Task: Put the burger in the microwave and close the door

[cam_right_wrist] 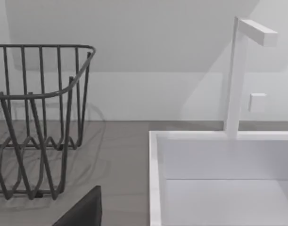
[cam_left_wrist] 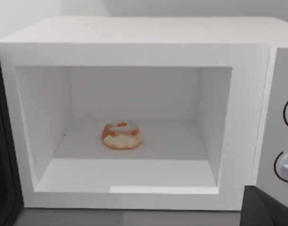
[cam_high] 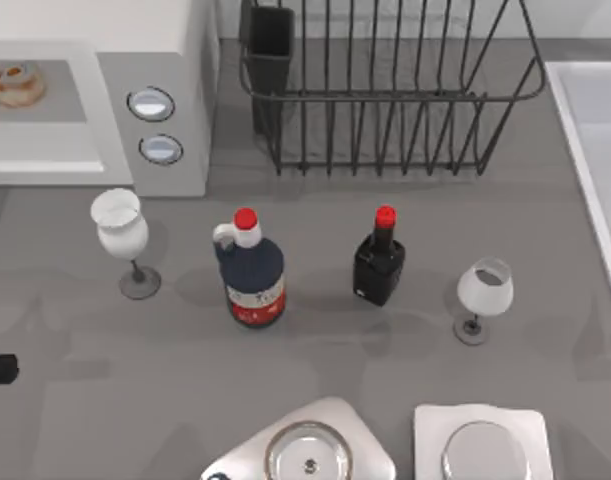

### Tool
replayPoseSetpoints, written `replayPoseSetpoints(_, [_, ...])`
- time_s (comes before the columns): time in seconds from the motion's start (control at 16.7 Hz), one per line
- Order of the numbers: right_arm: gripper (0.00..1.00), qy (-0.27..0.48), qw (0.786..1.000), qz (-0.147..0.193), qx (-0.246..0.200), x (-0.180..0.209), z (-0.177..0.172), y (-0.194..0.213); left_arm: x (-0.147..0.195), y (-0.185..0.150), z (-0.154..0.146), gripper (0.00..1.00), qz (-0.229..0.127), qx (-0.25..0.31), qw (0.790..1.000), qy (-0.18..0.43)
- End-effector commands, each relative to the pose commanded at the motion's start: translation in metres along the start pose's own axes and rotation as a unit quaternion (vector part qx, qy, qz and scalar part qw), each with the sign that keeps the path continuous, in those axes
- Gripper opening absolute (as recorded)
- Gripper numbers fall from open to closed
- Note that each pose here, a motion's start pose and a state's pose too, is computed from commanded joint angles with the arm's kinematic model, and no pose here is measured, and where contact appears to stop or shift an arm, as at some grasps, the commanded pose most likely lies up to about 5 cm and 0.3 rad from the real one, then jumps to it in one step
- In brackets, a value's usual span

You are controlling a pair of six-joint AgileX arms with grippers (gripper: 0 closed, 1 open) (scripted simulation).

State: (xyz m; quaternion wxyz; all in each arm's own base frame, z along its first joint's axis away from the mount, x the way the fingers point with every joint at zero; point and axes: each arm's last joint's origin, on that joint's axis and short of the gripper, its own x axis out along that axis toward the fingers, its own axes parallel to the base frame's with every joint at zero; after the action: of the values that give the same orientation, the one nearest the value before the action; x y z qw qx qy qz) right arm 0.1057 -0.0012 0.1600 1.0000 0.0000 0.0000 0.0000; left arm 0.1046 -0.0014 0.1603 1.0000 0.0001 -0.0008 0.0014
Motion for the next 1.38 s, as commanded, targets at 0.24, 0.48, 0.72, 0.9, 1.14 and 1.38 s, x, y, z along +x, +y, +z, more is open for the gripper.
replayPoseSetpoints(0.24, [1.00, 0.000, 1.000, 0.000, 0.000, 0.000, 0.000, 0.000, -0.008, -0.003, 0.000, 0.00, -0.003, 0.001, 1.000, 0.002])
replayPoseSetpoints(0.48, [1.00, 0.000, 1.000, 0.000, 0.000, 0.000, 0.000, 0.000, -0.016, -0.004, 0.001, 0.00, -0.001, 0.000, 1.000, 0.001])
replayPoseSetpoints(0.72, [1.00, 0.000, 1.000, 0.000, 0.000, 0.000, 0.000, 0.000, -0.018, -0.004, 0.001, 0.00, -0.001, 0.000, 1.000, 0.001])
replayPoseSetpoints(0.9, [1.00, 0.000, 1.000, 0.000, 0.000, 0.000, 0.000, 0.000, -0.016, -0.003, 0.000, 0.00, 0.004, 0.005, 1.000, 0.016])
replayPoseSetpoints(1.14, [1.00, 0.000, 1.000, 0.000, 0.000, 0.000, 0.000, 0.000, -0.019, 0.006, 0.026, 0.00, 0.030, 0.051, 0.997, 0.053])
replayPoseSetpoints(1.38, [1.00, 0.000, 1.000, 0.000, 0.000, 0.000, 0.000, 0.000, -0.011, 0.023, 0.071, 0.00, 0.057, 0.110, 0.983, 0.133])
